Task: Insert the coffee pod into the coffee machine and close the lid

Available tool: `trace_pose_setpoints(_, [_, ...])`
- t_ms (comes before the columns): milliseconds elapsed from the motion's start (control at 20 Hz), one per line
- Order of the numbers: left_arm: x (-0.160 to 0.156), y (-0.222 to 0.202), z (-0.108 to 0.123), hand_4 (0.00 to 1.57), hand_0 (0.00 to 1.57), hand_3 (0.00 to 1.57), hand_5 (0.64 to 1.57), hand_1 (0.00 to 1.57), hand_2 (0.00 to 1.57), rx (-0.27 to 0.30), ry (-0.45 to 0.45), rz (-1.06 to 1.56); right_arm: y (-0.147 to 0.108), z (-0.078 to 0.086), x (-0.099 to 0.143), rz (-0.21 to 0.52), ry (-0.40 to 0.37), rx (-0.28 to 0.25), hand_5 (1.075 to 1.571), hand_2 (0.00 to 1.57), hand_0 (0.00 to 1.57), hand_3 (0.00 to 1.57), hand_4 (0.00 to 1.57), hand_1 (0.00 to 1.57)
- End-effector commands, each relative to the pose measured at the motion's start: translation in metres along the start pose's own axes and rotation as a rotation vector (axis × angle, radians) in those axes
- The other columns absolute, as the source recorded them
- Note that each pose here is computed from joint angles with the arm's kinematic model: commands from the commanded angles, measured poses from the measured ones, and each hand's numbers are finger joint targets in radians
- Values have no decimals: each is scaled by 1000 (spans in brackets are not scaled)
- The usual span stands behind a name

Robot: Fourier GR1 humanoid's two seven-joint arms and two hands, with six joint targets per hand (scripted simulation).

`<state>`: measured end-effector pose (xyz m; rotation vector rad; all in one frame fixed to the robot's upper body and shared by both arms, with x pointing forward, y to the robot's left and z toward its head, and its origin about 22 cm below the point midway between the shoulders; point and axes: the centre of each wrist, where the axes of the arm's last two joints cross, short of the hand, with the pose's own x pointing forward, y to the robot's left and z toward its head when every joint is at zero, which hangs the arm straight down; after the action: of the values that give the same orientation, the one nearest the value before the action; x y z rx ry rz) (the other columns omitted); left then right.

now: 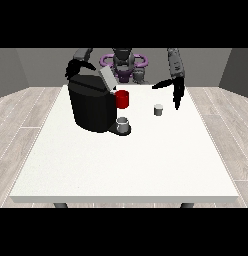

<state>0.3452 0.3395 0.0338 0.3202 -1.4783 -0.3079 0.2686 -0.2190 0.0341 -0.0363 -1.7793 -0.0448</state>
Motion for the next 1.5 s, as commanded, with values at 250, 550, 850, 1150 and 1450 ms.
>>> trace_pose_setpoints(250, [-2, -32, -16, 0, 0, 0, 1571, 0, 198, -110, 56, -138, -3, -14, -14, 44, 101, -32, 1571, 0, 0, 0, 372, 0])
trace_pose_setpoints(550, [-21, -29, -18, 0, 647, 349, 1571, 647, 718, -49, 92, -186, -2, -19, -10, 86, 80, -23, 1571, 0, 0, 0, 423, 0])
trace_pose_setpoints(850, [-18, -18, -24, 0, 634, 487, 1571, 634, 756, -88, 110, -343, 10, -23, -12, 73, 105, -47, 1571, 0, 0, 0, 356, 0])
trace_pose_setpoints(1150, [-19, -19, -29, 0, 608, 483, 1571, 608, 745, -51, 82, -451, 24, -25, -3, 57, 94, -8, 1571, 0, 0, 0, 435, 0])
trace_pose_setpoints(1450, [-39, -24, -22, 288, 686, 651, 1571, 686, 849, 22, 37, -481, 23, -15, -6, 60, 91, -19, 1571, 0, 0, 0, 520, 0])
